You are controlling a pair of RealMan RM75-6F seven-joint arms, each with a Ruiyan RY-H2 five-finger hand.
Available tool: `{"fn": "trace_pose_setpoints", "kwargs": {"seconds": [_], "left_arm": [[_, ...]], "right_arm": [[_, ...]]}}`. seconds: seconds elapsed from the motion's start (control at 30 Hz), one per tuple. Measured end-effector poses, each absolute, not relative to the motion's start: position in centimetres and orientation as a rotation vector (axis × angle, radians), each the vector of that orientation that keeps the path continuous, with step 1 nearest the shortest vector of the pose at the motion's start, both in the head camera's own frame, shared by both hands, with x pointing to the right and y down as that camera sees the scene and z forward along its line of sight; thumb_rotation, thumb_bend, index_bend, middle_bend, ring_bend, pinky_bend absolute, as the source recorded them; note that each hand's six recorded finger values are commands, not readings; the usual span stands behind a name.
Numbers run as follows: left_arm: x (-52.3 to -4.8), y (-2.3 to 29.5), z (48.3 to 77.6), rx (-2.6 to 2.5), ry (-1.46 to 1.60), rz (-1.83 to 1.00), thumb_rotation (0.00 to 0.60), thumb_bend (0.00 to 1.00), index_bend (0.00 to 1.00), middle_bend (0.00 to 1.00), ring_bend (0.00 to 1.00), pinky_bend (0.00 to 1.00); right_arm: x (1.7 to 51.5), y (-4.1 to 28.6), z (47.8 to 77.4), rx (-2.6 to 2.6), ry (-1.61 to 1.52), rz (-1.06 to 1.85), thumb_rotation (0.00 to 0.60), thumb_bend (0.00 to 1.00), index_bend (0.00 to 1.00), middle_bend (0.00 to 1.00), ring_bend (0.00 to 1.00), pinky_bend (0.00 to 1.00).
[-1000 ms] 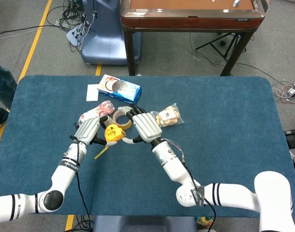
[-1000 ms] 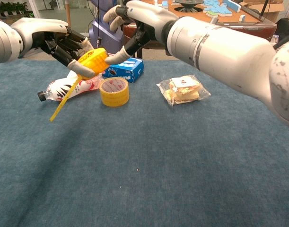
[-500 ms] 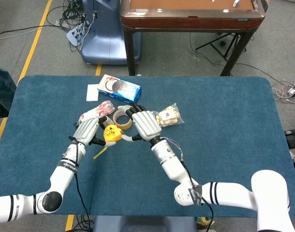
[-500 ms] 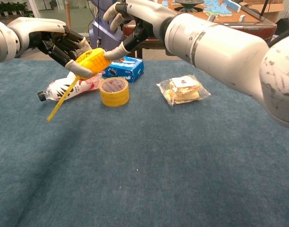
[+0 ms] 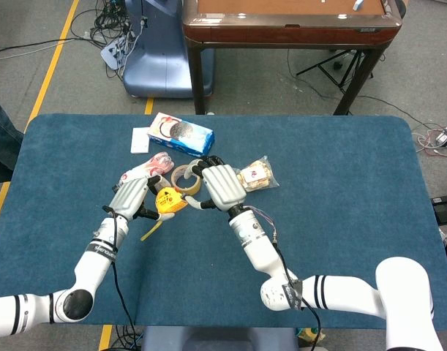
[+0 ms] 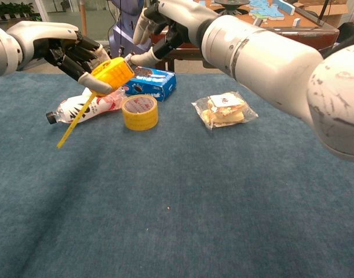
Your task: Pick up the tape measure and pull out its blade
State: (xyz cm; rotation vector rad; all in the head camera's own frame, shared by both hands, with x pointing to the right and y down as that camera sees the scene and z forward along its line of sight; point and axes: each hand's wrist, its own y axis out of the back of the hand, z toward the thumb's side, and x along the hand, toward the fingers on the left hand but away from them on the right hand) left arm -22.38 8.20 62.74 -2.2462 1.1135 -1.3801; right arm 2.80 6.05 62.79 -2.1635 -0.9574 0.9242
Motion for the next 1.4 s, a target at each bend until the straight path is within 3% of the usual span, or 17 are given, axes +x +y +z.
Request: {"fn": "trace_pose_setpoints", "kwargs": {"seconds": [1.03,1.4], "left_arm": [[-23.3,7.8,63.5,-2.229,1.124,-1.405,0.6,0.17,0.5,0.54,0.38,0.23],[-25.1,8.4,64.3,-2.223,1.082,-1.453,0.6,0.17,0.5,0.54,0.38,0.23]], "right_arm": [[3.6,5.7,63.0,-2.163,-0.996,0.926,0.6,0.66,0.61,0.4,0.25,0.16],[6.5,5.1,62.0,-2.129,-1.031,0.906,0.6,0.68,0.62,0.42,0.27,0.15]]}}
